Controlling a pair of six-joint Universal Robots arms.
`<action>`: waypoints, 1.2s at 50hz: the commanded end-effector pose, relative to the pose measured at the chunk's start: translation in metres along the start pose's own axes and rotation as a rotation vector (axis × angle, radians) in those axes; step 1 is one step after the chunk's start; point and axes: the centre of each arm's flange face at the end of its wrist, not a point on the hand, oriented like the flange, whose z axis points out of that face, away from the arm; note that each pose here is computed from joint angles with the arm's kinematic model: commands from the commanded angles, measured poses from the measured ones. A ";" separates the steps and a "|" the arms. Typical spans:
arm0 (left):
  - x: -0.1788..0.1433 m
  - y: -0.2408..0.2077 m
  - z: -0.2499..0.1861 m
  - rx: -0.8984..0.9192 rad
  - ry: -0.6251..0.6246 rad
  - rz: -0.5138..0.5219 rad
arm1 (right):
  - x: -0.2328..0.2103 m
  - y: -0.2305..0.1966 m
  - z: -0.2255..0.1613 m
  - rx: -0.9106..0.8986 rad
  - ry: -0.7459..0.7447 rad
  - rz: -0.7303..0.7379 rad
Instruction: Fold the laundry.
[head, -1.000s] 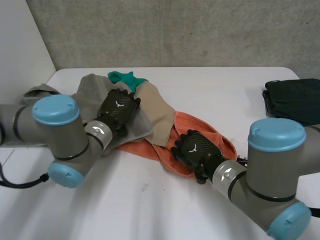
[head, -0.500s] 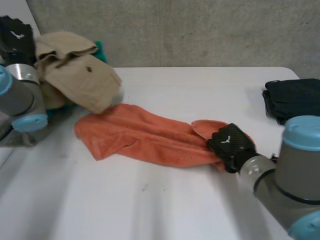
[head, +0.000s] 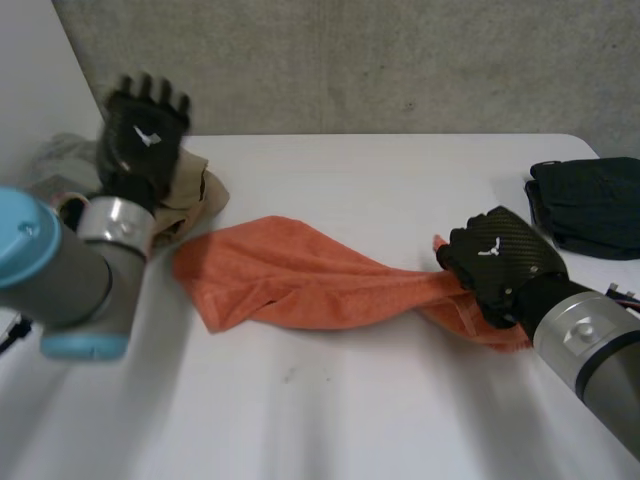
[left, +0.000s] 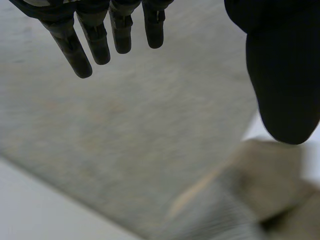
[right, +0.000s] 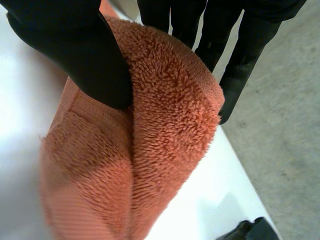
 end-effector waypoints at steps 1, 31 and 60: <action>0.051 -0.021 -0.066 -0.103 0.309 -0.140 | 0.002 -0.007 -0.009 0.031 -0.007 -0.005; 0.116 0.046 -0.042 -0.421 0.395 -0.149 | 0.014 0.014 -0.008 -0.020 0.016 0.029; 0.030 -0.032 -0.047 -0.379 0.410 -0.207 | 0.055 0.015 0.023 -0.292 -0.215 -0.020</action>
